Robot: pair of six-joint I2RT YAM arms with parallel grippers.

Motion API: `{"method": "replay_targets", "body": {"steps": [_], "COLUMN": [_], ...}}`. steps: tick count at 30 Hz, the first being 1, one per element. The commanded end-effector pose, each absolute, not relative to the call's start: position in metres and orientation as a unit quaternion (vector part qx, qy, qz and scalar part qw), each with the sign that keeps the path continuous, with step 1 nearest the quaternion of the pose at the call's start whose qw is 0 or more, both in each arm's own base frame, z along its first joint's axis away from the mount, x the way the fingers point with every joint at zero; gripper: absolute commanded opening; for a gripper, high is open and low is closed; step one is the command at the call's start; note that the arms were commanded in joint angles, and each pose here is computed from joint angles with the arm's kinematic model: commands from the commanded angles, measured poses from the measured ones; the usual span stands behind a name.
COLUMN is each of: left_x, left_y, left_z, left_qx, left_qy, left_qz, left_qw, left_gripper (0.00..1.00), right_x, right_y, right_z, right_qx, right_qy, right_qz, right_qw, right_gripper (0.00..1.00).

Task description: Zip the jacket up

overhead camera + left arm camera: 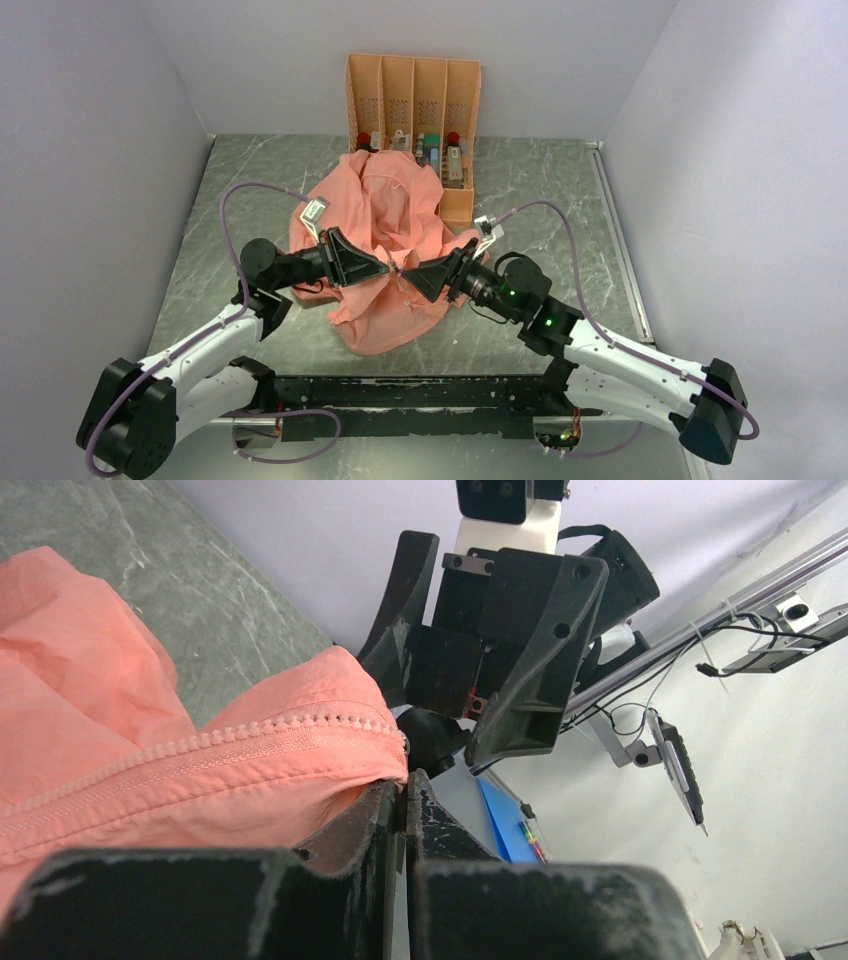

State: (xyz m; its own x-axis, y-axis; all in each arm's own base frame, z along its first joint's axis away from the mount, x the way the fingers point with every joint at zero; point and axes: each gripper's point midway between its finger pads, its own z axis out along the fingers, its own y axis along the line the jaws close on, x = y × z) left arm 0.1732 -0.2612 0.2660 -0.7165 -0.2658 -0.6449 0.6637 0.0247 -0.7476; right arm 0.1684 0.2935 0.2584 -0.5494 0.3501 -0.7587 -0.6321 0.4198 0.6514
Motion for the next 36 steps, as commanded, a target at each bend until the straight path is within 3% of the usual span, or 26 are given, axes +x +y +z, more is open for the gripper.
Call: {"method": "replay_targets", "body": {"steps": [1,18,36], "left_x": [0.165,0.162,0.163], "left_y": [-0.261,-0.263,-0.264], "left_z": [0.272,0.272,0.270], "left_qx": [0.180,0.188,0.187], "left_qy": [0.612,0.614,0.616], "left_qz": [-0.688,-0.692,-0.693], "left_qw": [0.347,0.329,0.324], "left_gripper": [0.08,0.08,0.08], "right_x": [0.153,0.162,0.151], "right_y": [0.290,0.309,0.326], "right_z": [0.247,0.243,0.241], "right_qx": [-0.132,-0.198,-0.229], "right_qy": [0.706,0.668,0.625], "right_qz": [0.535,0.559,0.634], "right_qw": [0.444,0.451,0.394], "right_gripper": [0.70,0.67,0.55]}}
